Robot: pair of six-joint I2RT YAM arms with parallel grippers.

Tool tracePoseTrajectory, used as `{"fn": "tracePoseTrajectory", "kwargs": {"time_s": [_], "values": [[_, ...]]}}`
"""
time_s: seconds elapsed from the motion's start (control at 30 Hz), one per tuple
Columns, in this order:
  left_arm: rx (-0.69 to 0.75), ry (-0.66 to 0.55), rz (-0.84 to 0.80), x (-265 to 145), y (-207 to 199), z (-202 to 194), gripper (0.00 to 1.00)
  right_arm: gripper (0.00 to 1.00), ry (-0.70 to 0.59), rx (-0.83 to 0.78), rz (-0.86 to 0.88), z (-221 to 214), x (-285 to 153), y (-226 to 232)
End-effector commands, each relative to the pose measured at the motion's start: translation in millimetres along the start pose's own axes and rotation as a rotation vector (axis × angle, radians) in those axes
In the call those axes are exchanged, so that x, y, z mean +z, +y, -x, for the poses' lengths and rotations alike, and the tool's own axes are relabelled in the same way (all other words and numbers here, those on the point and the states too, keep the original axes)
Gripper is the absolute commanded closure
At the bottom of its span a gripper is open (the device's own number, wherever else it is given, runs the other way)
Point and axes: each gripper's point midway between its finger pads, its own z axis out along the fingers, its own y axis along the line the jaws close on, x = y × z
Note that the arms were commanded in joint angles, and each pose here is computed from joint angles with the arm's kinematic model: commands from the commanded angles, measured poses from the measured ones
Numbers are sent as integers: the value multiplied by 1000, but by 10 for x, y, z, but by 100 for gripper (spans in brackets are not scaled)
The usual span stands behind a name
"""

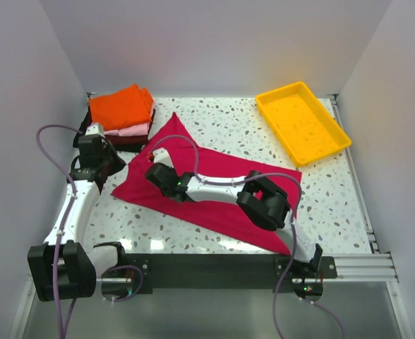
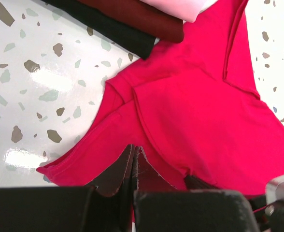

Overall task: Fold and stack the t-shirts
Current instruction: Fold the tshirt

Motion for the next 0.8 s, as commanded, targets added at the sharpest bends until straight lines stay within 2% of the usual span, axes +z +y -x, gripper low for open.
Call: {"fn": "tracePoseTrajectory", "kwargs": {"time_s": [0.0,0.37,0.77], "values": [[20,-14,-12,0,10,30,100,100,-80,115,-47,474,-94,-314],[23,9,-4,43,33,-16,100,100,-40,241,-68,570,145,-810],[28,33,-12,77,29,-67,100,100,9,298,-135,452,231,-1060]]}}
